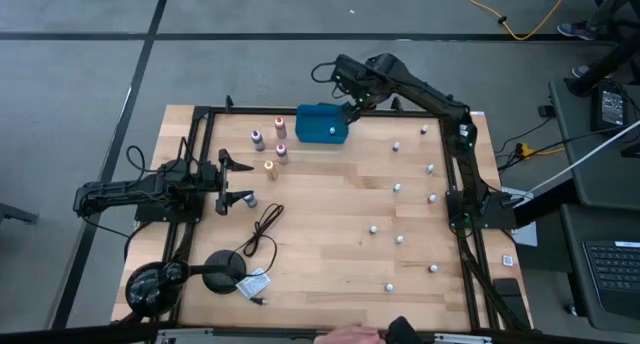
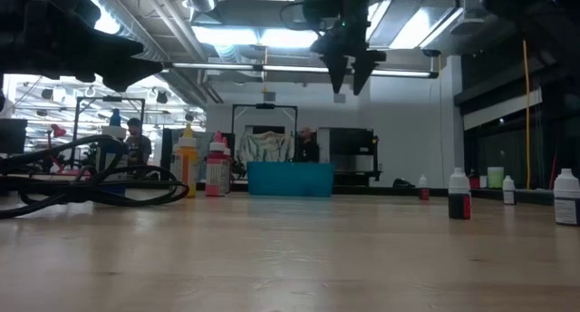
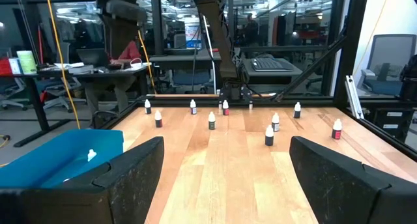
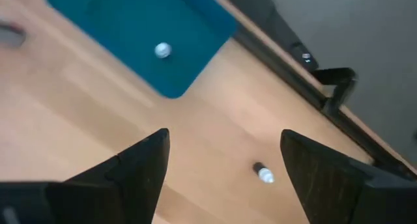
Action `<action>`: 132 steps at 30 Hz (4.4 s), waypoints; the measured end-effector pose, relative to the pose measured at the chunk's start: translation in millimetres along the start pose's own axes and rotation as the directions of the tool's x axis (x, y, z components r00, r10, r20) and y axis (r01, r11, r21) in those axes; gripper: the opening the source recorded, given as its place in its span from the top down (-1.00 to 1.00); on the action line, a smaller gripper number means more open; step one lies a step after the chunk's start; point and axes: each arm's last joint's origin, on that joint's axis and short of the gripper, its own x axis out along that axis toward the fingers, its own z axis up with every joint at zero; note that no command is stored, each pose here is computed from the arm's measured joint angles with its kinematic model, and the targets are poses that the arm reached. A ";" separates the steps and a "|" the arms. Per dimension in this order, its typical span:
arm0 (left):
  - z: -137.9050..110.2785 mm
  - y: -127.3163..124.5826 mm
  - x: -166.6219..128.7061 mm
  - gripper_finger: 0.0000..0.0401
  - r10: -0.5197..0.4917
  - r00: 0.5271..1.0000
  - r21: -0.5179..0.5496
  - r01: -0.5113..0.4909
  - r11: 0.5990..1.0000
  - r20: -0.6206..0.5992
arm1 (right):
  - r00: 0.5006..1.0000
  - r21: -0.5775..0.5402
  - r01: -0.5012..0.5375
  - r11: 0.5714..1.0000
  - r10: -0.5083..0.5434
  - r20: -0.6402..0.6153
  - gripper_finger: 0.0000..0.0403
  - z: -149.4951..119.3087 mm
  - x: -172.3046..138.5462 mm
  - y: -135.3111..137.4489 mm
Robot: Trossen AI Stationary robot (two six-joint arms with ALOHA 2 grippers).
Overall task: Pick & Place food coloring
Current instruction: Put the small black food coloring bottle into the blue container
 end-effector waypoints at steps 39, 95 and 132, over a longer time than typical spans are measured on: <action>-0.1 0.0 0.0 -0.63 0.000 1.000 0.000 0.000 1.000 0.000 | 0.983 0.411 0.182 0.893 -0.165 -0.078 -0.42 -139.1 68.7 -137.8; -0.1 1.2 0.0 -0.64 0.041 0.999 0.000 -0.041 0.999 -0.001 | 0.968 0.820 0.248 0.516 -0.171 -0.184 -0.42 -121.4 186.3 -180.9; -0.2 1.2 0.0 -0.64 0.042 0.999 0.000 -0.042 0.999 -0.002 | 0.987 0.718 0.159 0.678 -0.109 -0.117 0.60 -104.7 174.4 -168.6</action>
